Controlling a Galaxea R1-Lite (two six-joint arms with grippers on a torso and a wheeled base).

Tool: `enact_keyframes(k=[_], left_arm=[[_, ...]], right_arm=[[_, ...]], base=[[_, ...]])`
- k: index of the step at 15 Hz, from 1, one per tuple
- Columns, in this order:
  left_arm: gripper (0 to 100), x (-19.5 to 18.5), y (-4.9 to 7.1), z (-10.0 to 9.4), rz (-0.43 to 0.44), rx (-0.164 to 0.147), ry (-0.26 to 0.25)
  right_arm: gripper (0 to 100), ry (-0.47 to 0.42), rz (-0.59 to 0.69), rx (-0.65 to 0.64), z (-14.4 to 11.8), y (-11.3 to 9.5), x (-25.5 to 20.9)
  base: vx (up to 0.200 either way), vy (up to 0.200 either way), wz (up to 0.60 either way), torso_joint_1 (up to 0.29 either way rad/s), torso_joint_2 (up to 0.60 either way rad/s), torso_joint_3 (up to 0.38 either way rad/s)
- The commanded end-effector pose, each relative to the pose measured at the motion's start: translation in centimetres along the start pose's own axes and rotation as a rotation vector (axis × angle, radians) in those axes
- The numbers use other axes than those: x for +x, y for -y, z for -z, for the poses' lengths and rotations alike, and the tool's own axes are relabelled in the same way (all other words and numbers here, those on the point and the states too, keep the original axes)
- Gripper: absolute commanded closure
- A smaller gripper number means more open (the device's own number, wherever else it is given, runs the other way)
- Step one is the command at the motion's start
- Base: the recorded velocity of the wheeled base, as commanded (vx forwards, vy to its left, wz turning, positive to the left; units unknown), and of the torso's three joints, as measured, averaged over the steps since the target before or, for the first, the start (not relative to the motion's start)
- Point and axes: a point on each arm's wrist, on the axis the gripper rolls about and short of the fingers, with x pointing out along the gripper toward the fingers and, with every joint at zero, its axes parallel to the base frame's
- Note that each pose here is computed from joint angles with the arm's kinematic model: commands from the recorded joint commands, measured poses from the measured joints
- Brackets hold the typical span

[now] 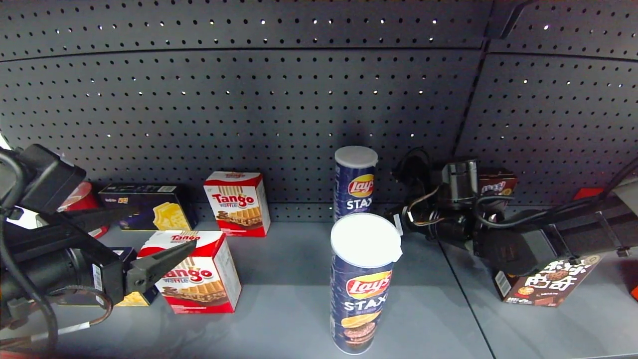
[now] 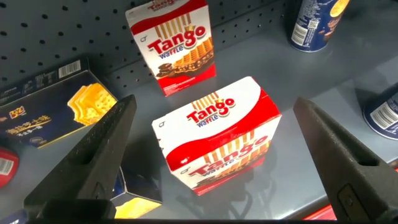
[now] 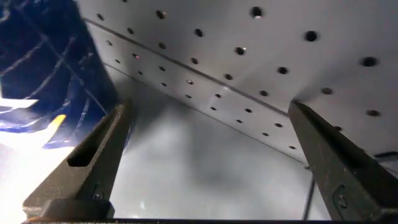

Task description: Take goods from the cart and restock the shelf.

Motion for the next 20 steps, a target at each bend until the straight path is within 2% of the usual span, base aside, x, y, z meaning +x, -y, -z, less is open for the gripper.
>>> enact_keyframes(k=[1, 11, 20], left_arm=[[0, 0.0, 0.0, 0.0, 0.0, -0.001, 0.002], [0, 0.0, 0.0, 0.2, 0.005, -0.002, -0.007], [0, -0.6, 0.0, 0.1, 0.0, -0.001, 0.013]], right_arm=[[0, -0.002, -0.007, -0.003, 0.1, -0.3, 0.3], [0, -0.005, -0.036, -0.011, 0.2, -1.5, 0.0], [0, 0.05, -0.044, -0.006, -1.0, -0.7, -6.6]], base=[[0.0, 0.0, 0.0, 0.0, 0.0, 0.0], [0.0, 0.0, 0.0, 0.0, 0.0, 0.0], [0.0, 0.0, 0.0, 0.0, 0.0, 0.0]])
